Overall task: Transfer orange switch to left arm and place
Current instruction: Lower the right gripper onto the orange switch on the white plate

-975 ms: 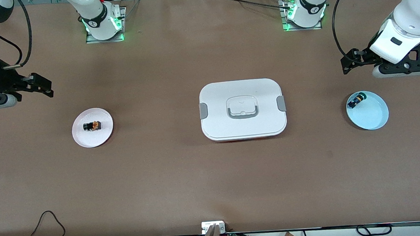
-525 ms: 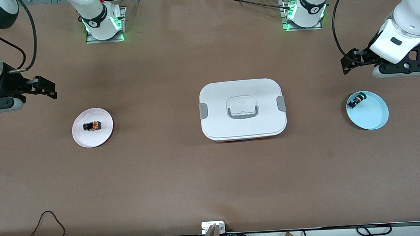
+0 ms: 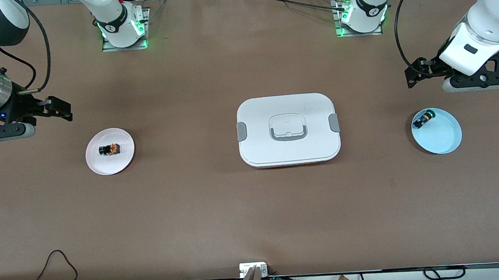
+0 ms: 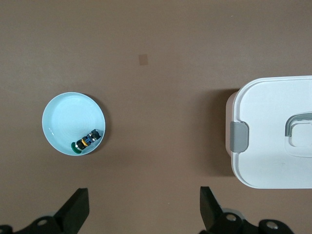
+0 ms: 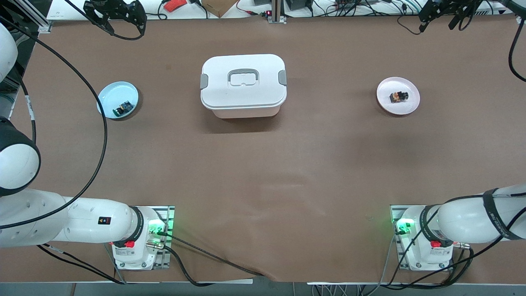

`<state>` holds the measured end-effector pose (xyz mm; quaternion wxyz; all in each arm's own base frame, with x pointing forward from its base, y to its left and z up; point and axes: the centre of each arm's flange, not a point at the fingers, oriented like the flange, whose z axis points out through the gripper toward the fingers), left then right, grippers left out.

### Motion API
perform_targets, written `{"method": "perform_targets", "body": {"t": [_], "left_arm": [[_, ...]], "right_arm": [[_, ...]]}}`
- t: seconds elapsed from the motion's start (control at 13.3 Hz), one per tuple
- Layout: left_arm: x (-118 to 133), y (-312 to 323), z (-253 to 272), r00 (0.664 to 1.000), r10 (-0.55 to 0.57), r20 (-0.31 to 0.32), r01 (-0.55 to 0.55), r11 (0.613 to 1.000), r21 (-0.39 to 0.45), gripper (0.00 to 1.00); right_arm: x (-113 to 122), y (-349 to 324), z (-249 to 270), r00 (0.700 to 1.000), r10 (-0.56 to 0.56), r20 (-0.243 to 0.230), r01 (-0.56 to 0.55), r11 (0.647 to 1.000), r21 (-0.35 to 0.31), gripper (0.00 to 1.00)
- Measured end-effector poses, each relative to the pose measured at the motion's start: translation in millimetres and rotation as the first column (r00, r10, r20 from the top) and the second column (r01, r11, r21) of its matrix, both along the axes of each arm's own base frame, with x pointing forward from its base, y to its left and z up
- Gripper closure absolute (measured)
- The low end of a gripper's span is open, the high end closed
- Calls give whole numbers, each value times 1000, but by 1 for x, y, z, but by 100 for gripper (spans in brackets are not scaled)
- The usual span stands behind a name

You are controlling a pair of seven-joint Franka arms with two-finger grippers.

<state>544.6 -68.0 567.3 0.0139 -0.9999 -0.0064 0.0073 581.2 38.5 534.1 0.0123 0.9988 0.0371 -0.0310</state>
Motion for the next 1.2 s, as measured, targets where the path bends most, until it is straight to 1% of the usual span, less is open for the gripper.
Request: {"method": "perform_targets", "body": {"t": [0.3,0.53,0.67,0.82,0.9,0.97,1.2], "left_arm": [[0,0,0,1000,0,0,0,1000,0,0],[0,0,0,1000,0,0,0,1000,0,0],[0,0,0,1000,0,0,0,1000,0,0],[0,0,0,1000,0,0,0,1000,0,0],[0,0,0,1000,0,0,0,1000,0,0],[0,0,0,1000,0,0,0,1000,0,0],[0,0,0,1000,0,0,0,1000,0,0]], "right_arm": [[21,1,-49,999,3,-40,-4,1000,-22,0],[30,1,-93,997,10,-79,-14,999,-46,0],[35,-1,-128,993,11,-120,-19,997,-70,0],[39,-4,-160,990,8,-140,-19,997,-75,0],[38,-5,-176,990,8,-143,-18,997,-75,0],[37,-7,-193,991,10,-130,-19,997,-73,0],[25,-7,-237,997,22,-73,-27,998,-63,0]]}}
